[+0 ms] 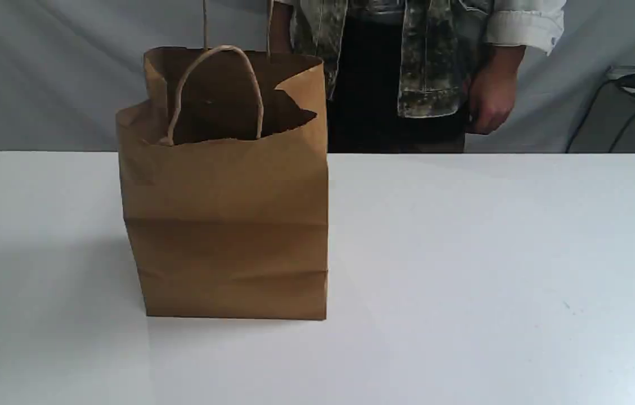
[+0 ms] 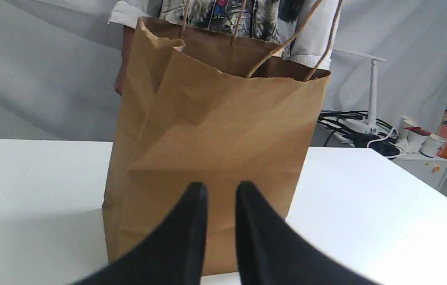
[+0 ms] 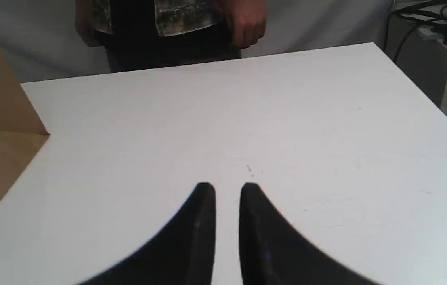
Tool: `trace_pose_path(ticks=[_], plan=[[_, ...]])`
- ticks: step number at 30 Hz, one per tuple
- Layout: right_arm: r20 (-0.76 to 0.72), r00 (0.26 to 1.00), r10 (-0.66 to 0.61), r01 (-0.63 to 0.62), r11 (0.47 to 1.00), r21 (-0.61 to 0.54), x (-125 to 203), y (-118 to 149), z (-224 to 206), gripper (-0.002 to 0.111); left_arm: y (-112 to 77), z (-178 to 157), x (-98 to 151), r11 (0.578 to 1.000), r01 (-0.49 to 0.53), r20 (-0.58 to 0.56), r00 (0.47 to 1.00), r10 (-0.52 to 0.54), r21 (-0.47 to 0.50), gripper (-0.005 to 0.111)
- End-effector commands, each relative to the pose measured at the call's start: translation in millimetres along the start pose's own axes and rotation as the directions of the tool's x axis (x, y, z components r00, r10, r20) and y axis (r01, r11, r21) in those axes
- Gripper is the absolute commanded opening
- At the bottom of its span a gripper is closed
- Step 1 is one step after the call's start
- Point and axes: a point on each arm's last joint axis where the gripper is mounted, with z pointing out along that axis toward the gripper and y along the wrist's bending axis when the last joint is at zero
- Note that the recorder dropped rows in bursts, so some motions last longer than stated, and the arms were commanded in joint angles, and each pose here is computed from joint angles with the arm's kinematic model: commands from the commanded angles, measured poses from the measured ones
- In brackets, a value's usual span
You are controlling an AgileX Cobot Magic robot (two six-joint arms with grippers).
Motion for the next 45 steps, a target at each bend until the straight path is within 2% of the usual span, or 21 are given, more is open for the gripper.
trace_pose_path(ticks=[1, 5, 9, 11, 14, 16, 18, 21, 22, 24, 26, 29, 32, 35, 40, 42, 43, 45], plan=[[0.000, 1.000, -0.002, 0.002, 1.000, -0.004, 1.2, 0.2, -0.1, 0.012, -0.1, 0.5, 1.0, 1.000, -0.004, -0.007, 1.000, 0.004, 0.003, 0.015], [0.000, 1.000, -0.002, 0.002, 1.000, -0.004, 1.2, 0.2, -0.1, 0.012, -0.1, 0.5, 1.0, 1.000, -0.004, -0.007, 1.000, 0.004, 0.003, 0.015], [0.000, 1.000, -0.002, 0.002, 1.000, -0.004, 1.2, 0.2, -0.1, 0.012, 7.9, 0.4, 0.0, 0.988, -0.132, 0.009, 0.991, 0.133, -0.083, 0.015], [0.000, 1.000, -0.002, 0.002, 1.000, -0.004, 1.2, 0.2, -0.1, 0.012, 11.8, -0.1, -0.4, 0.991, -0.056, 0.017, 0.998, 0.059, -0.125, 0.015], [0.000, 1.000, 0.000, 0.000, 1.000, -0.004, 1.2, 0.2, -0.1, 0.012, 24.1, -2.5, 3.6, 0.966, 0.013, -0.015, 1.000, -0.017, -0.260, 0.015], [0.000, 1.000, 0.000, 0.000, 1.000, -0.004, 1.2, 0.2, -0.1, 0.012, 26.2, -3.2, 7.0, 0.959, -0.008, -0.056, 0.998, -0.008, -0.282, 0.015], [0.000, 1.000, 0.000, 0.000, 1.000, -0.004, 1.2, 0.2, -0.1, 0.012, 25.2, -3.0, 8.9, 0.962, -0.064, -0.092, 0.995, 0.040, -0.267, 0.015], [0.000, 1.000, 0.000, 0.000, 1.000, -0.004, 1.2, 0.2, -0.1, 0.012, 13.6, -0.4, 7.1, 0.976, -0.171, -0.081, 0.984, 0.161, -0.132, 0.015], [0.000, 1.000, 0.000, 0.000, 1.000, -0.004, 1.2, 0.2, -0.1, 0.012, 8.0, 0.3, 5.0, 0.970, -0.232, -0.052, 0.972, 0.229, -0.072, 0.015], [0.000, 1.000, 0.000, 0.000, 1.000, -0.004, 1.2, 0.2, -0.1, 0.012, -1.4, 0.5, -3.4, 0.970, -0.244, 0.070, 0.967, 0.243, 0.006, 0.015], [0.000, 1.000, 0.000, 0.000, 1.000, -0.004, 1.2, 0.2, -0.1, 0.012, -3.9, -1.2, -14.8, 0.967, -0.255, 0.207, 0.946, 0.249, 0.000, 0.015], [0.000, 1.000, 0.002, -0.002, 1.000, -0.004, 1.2, 0.2, -0.1, 0.012, -2.1, -2.6, -21.1, 0.959, -0.280, 0.267, 0.922, 0.282, -0.046, 0.015], [0.000, 1.000, 0.000, 0.000, 1.000, -0.004, 1.2, 0.2, -0.1, 0.012, -0.9, -1.5, -16.9, 0.961, -0.274, 0.220, 0.936, 0.276, -0.044, 0.015], [0.000, 1.000, 0.000, 0.000, 1.000, -0.004, 1.2, 0.2, -0.1, 0.012, 2.8, 0.2, -6.8, 0.979, -0.201, 0.119, 0.972, 0.204, -0.043, 0.015], [0.000, 1.000, 0.000, 0.000, 1.000, -0.004, 1.2, 0.2, -0.1, 0.012, 9.2, 1.0, 15.0, 0.980, -0.192, 0.086, 0.977, 0.196, -0.054, 0.015], [0.000, 1.000, 0.000, 0.000, 1.000, -0.004, 1.2, 0.2, -0.1, 0.012, 9.7, 0.6, 14.3, 0.980, -0.192, 0.121, 0.973, 0.198, -0.059, 0.015], [0.000, 1.000, 0.000, 0.000, 1.000, -0.004, 1.2, 0.2, -0.1, 0.012, 10.7, 0.7, 17.6, 0.980, -0.188, 0.085, 0.978, 0.193, -0.064, 0.015], [0.000, 1.000, 0.000, 0.000, 1.000, -0.004, 1.2, 0.2, -0.1, 0.012, 13.9, 0.2, 17.3, 0.977, -0.185, 0.082, 0.978, 0.194, -0.106, 0.015]])
